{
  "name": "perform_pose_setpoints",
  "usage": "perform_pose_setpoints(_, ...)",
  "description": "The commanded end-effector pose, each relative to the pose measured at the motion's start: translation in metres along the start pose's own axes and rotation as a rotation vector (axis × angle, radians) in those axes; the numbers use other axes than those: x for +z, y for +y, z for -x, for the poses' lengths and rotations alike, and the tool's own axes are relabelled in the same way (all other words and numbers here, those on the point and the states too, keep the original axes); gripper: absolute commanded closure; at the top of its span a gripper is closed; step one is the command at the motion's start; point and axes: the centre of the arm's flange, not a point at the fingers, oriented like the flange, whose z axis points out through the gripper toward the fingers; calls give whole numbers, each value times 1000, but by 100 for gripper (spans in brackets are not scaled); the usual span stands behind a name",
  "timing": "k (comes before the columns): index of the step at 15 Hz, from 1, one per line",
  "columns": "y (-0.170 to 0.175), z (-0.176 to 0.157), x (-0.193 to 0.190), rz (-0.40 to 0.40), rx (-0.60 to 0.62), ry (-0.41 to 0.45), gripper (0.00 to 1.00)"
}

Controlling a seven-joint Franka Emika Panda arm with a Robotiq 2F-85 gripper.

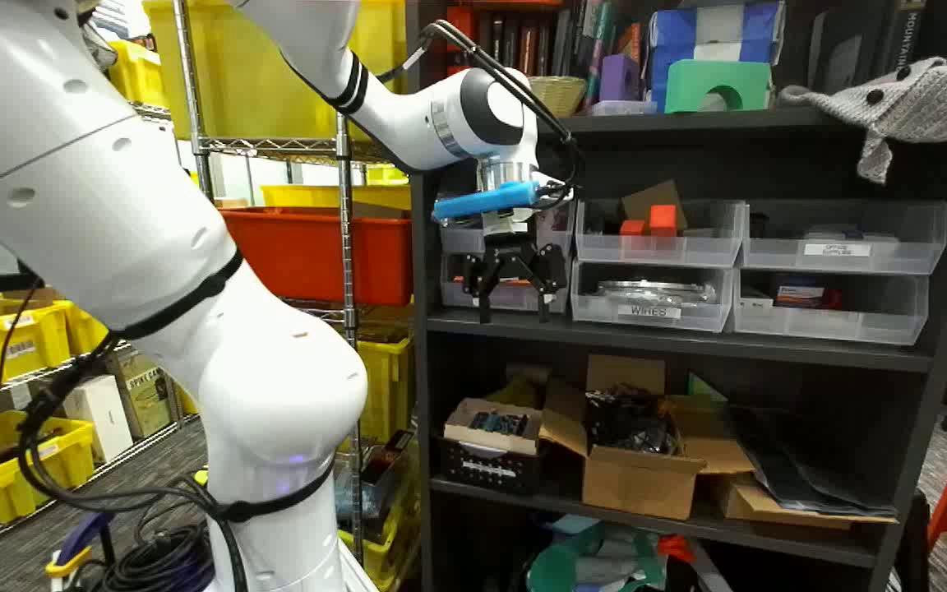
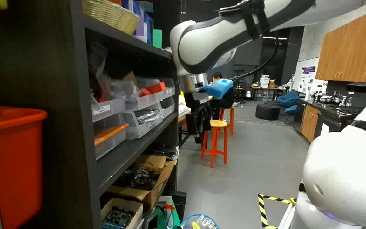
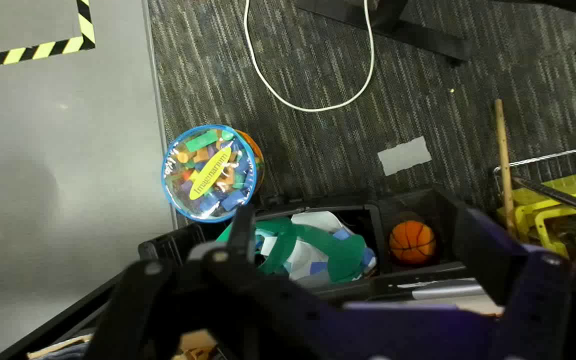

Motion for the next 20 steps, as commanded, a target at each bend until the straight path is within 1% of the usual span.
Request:
perform_pose_setpoints(1,0,0,0,0,0,0,0)
perform_pose_setpoints(8,0,0,0,0,0,0,0)
perform_pose_setpoints(12,-4,2,0,40,-18,9,0)
perform_pose_setpoints(14,-2,5,1,82,-41,51,0)
perform_pose_setpoints(16,0,8,3,159,-92,120,0)
perform_pose_setpoints(18,4,11,6,227,-103,209,0)
perform_pose_setpoints(20,10,15,6,278,-106,305,0)
